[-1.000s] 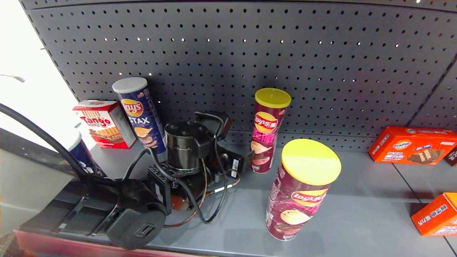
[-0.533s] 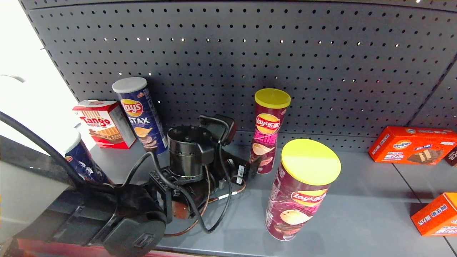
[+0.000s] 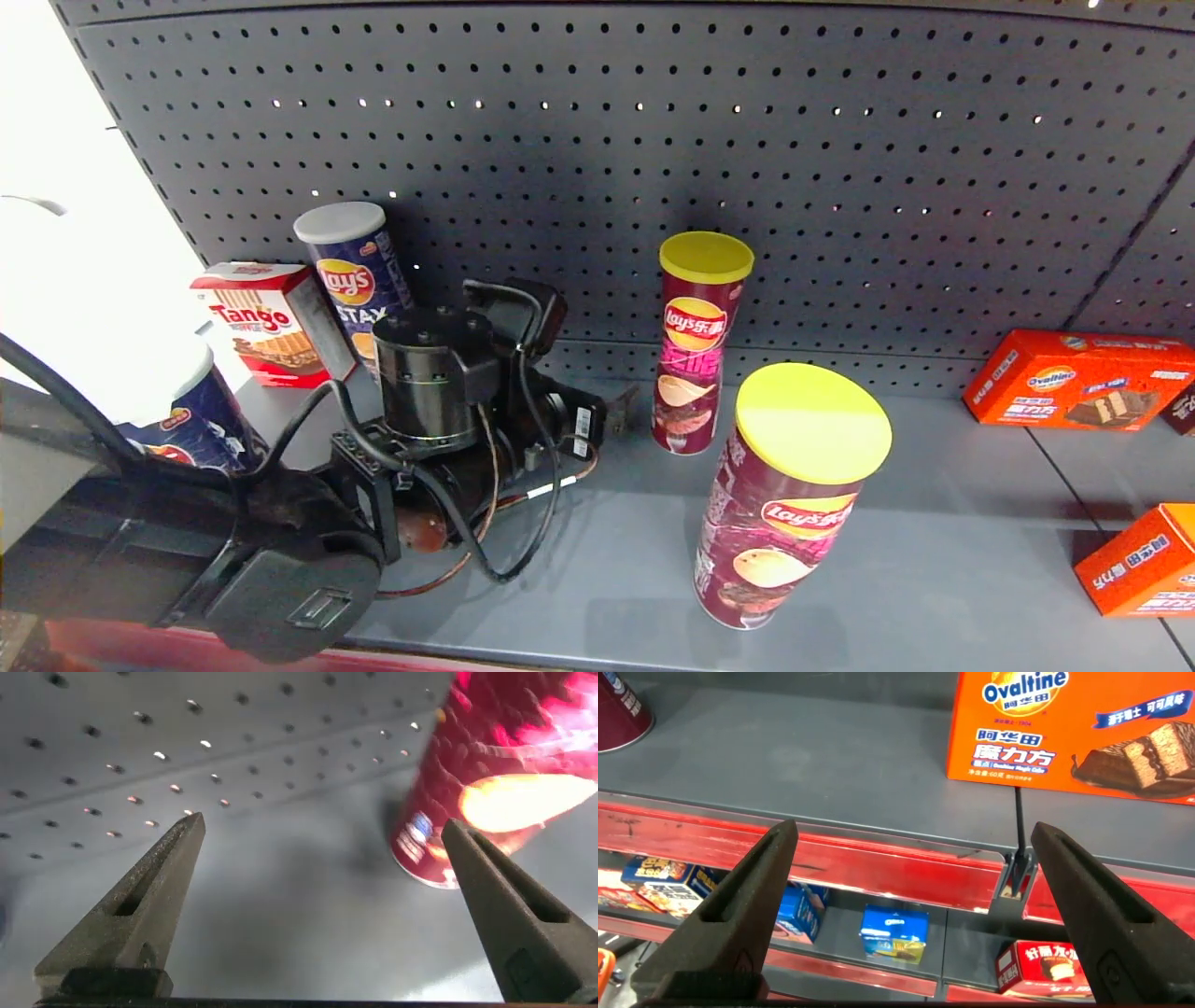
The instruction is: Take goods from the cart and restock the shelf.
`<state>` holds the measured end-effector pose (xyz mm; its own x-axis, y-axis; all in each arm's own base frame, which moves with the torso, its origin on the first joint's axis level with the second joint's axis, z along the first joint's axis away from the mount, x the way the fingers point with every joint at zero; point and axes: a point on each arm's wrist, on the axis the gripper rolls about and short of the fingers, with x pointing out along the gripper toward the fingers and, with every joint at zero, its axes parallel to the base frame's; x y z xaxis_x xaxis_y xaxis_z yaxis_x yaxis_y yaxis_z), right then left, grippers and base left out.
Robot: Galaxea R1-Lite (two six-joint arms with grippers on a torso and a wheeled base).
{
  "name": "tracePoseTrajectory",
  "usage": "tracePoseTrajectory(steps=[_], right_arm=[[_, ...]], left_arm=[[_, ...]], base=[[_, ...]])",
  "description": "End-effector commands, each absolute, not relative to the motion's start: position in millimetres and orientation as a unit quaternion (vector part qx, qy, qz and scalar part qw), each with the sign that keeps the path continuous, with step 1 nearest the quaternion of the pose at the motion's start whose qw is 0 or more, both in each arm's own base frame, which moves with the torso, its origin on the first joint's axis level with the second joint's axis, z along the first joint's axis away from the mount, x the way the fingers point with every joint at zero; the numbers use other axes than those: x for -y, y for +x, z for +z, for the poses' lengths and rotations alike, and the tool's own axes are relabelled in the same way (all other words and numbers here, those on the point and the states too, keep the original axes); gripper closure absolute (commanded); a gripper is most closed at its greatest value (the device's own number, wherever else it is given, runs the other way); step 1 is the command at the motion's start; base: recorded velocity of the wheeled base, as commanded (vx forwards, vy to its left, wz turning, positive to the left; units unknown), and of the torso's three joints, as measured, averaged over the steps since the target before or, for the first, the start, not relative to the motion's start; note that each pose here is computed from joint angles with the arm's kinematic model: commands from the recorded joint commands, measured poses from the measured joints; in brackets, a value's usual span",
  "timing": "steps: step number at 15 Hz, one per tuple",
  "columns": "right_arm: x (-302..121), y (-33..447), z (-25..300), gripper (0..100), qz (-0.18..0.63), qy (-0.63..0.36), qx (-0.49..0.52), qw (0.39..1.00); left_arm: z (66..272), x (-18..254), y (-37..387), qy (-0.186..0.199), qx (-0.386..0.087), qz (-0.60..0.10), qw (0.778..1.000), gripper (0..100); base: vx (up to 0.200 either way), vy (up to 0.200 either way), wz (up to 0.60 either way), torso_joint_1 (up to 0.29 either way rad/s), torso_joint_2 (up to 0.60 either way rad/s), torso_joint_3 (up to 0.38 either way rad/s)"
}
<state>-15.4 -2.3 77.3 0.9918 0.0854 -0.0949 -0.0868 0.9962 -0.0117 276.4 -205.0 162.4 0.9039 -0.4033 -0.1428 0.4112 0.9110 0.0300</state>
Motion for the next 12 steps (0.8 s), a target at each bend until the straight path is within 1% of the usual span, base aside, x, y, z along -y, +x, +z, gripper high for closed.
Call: tracePoseTrajectory(steps=[1,2,6,12], right_arm=[[2,-15,77,0,0.043,-0.008,-0.048,0.998],[2,-15,77,0,0.043,-0.008,-0.048,0.998],[2,-15,77,0,0.043,-0.008,-0.048,0.998],[2,-15,77,0,0.043,-0.008,-0.048,0.998]], left_arm=[[154,208,288,0.032,-0.075,-0.201,0.976,0],[150,212,294,0.034,-0.078,-0.203,0.975,0],[148,222,305,0.031,-0.074,-0.206,0.975,0],[147,227,304,0.031,-0.073,-0.212,0.974,0]], base=[[0.0,0.0,0.0,0.0,0.0,0.0],[0.0,0.0,0.0,0.0,0.0,0.0],[0.0,0.0,0.0,0.0,0.0,0.0],[0.0,0.0,0.0,0.0,0.0,0.0]])
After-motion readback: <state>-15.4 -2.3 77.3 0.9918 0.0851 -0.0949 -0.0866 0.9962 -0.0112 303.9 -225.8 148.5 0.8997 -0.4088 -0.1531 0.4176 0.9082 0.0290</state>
